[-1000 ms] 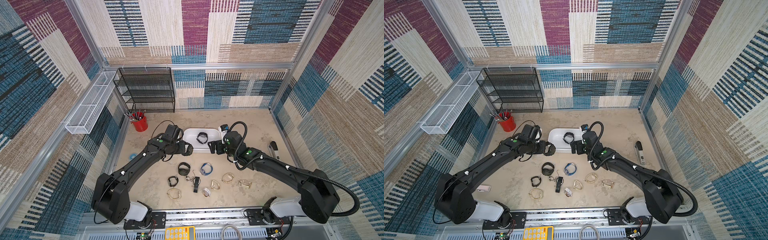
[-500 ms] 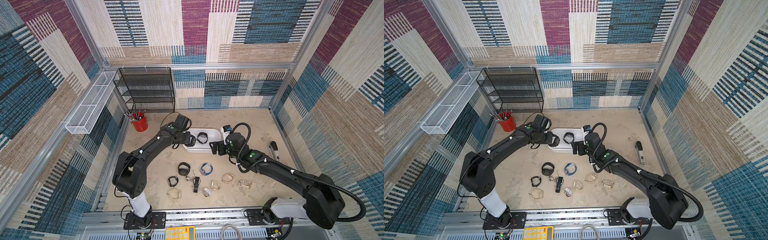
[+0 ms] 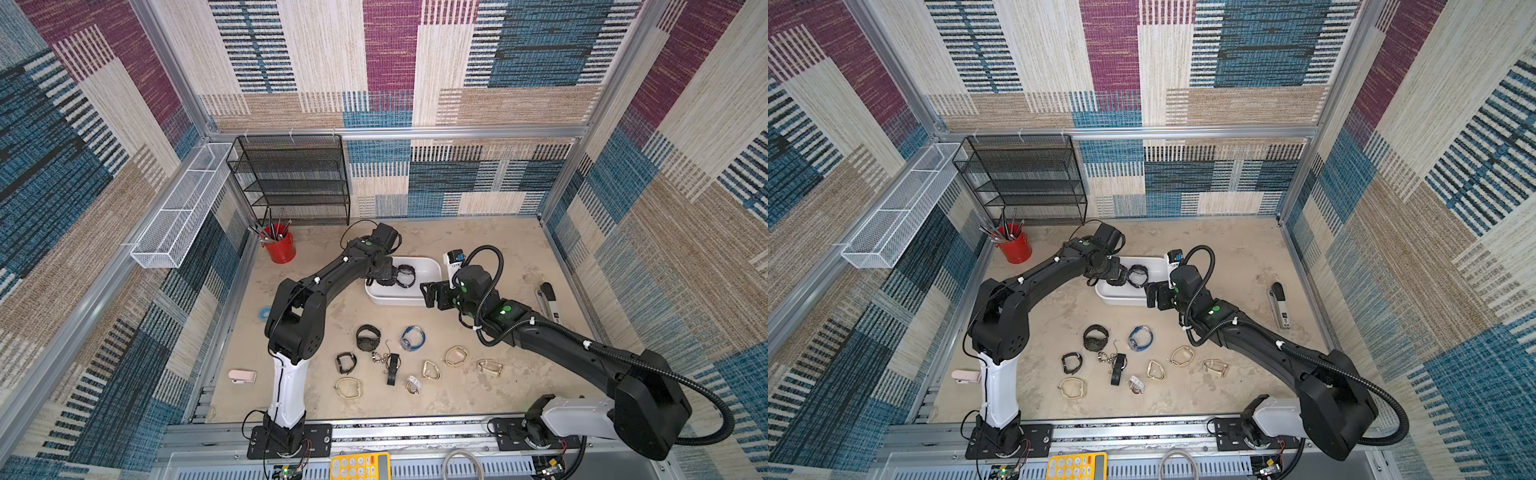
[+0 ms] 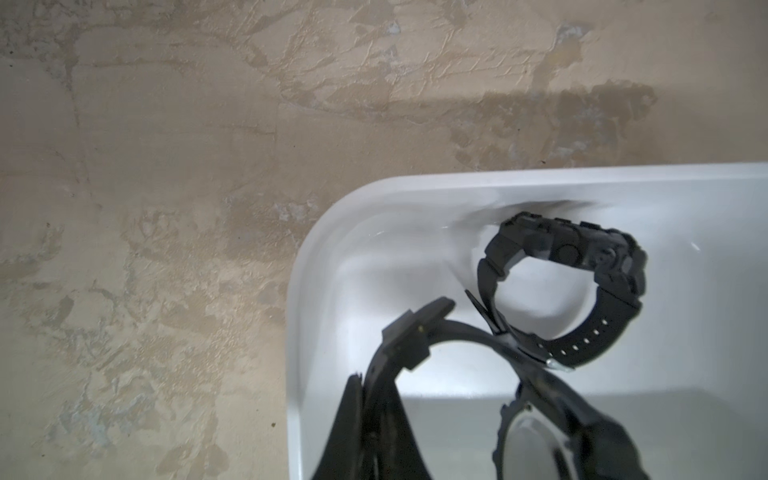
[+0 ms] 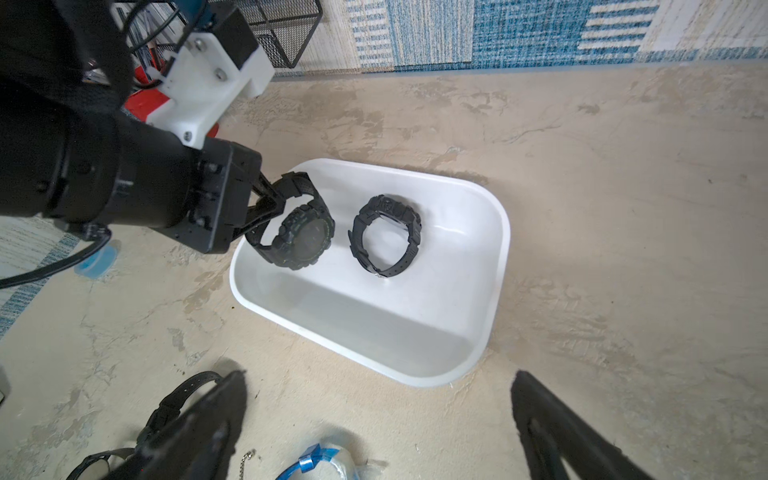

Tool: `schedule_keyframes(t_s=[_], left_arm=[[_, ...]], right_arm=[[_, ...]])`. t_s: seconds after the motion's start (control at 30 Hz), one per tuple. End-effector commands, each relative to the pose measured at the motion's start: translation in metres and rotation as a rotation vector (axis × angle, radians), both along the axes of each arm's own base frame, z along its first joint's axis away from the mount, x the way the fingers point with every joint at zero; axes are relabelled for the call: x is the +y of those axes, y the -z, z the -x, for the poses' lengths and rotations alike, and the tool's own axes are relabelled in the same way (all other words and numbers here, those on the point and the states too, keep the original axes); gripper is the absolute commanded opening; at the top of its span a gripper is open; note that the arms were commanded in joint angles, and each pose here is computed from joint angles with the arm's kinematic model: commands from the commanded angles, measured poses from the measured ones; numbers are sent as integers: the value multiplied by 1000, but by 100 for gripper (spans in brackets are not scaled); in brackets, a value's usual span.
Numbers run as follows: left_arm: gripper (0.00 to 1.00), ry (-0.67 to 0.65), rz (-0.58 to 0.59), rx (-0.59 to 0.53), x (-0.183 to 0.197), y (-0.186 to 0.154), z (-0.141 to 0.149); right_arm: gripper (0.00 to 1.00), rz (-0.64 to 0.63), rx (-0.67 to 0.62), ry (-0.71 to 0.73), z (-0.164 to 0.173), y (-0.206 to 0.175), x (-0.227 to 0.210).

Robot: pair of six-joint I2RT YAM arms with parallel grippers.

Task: Put the watch into the storage box
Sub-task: Place the watch in the storage box.

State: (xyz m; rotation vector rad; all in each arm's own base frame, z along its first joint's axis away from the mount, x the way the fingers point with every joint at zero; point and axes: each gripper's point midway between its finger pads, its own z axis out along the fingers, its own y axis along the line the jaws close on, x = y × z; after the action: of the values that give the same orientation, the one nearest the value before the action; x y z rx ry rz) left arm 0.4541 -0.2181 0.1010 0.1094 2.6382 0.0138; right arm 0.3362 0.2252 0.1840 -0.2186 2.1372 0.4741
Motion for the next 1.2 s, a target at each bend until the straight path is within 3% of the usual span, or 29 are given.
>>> schedule_keyframes(t_s=[0.0, 0.4, 0.97, 1.17], left_arm=[[0, -18, -51, 15, 6, 6, -4], [0, -31, -58, 71, 2, 21, -6], [34, -28, 63, 50, -11, -12, 0], [58, -7, 128, 28, -17, -34, 7]], right_arm=[[100, 2, -17, 17, -2, -3, -2], [100, 14, -21, 22, -5, -2, -2], [100, 5, -36, 28, -7, -9, -2], [100, -3, -34, 28, -7, -9, -2]])
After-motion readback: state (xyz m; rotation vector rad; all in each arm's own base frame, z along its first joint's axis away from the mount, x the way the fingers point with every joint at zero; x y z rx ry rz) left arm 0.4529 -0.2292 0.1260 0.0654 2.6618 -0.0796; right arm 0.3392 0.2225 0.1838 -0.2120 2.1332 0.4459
